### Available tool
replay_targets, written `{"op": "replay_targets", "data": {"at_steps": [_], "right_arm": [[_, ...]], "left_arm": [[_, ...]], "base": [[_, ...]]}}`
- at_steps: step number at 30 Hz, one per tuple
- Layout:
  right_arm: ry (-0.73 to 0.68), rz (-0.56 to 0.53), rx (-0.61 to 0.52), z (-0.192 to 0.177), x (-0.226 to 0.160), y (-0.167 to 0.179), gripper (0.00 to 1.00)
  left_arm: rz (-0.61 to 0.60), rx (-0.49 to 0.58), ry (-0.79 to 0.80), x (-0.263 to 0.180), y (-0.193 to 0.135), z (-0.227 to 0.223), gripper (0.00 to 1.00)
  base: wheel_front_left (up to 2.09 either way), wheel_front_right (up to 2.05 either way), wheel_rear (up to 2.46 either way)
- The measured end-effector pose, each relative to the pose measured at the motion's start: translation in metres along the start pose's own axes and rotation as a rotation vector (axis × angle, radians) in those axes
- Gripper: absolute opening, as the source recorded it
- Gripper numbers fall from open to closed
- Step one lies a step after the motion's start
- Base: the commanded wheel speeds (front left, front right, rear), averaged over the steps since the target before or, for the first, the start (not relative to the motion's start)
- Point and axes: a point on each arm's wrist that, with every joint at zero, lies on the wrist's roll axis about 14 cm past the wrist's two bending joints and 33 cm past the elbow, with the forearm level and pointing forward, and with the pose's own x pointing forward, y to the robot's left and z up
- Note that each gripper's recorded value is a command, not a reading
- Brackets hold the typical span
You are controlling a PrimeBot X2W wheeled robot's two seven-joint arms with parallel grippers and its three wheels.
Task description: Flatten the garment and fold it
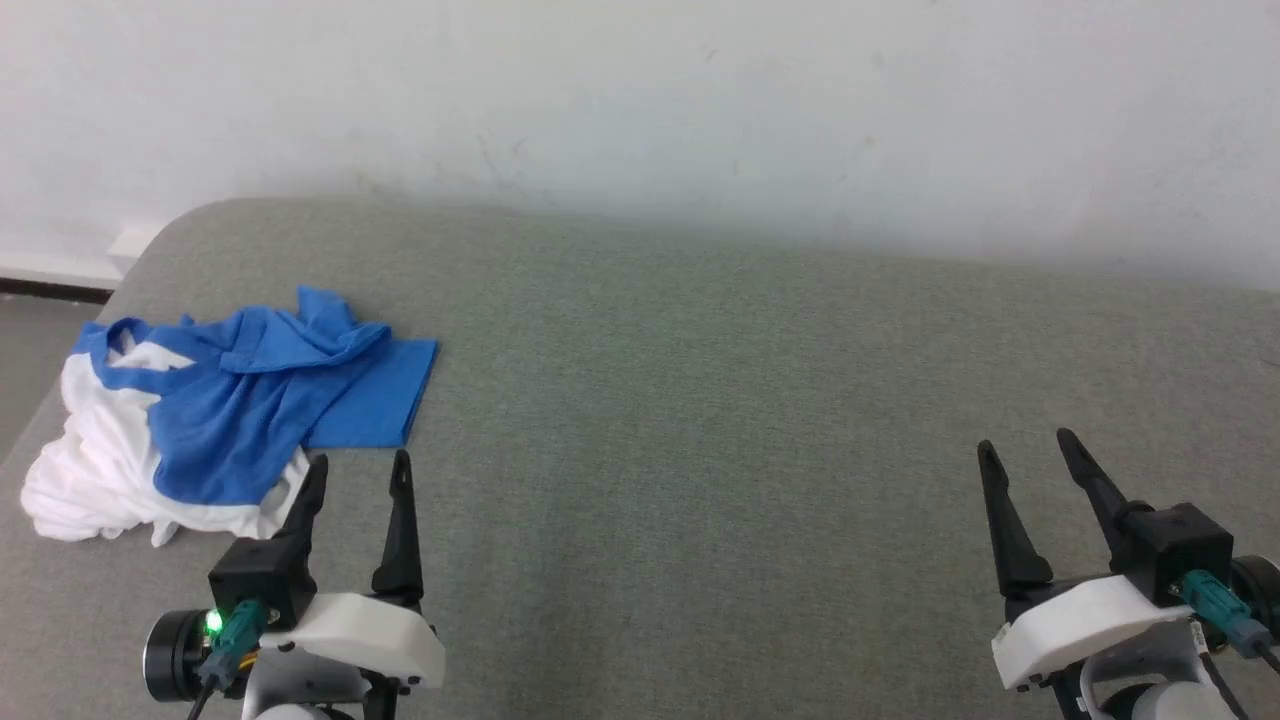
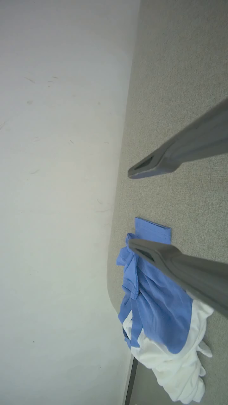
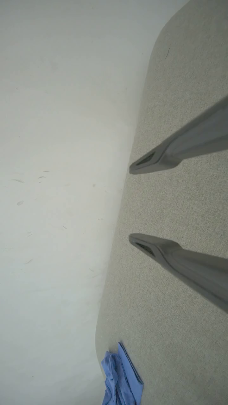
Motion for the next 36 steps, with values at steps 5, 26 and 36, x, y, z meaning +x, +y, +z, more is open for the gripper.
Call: {"op": "replay_targets", "data": {"at_steps": [5,26,36], "right_arm": [[-0.015,0.042,0.004,0.002,0.008,0.013,1.00],[-0.039,0.182,0.042,0.003,0.034,0.059,1.00],[-0.004,0.184,0.066,-0.013,0.042,0.059,1.00]], "left_arm": [[0.048,-0.008,-0.009,-0.007,0.015,0.001,1.00],[0.218,-0.039,-0.054,-0.028,0.066,0.010,1.00],[0.251,-0.015,-0.130,-0.003,0.080,0.034,1.00]], "base": [[0.00,0.00,0.00],[0.00,0.00,0.00],[0.00,0.00,0.00]]}}
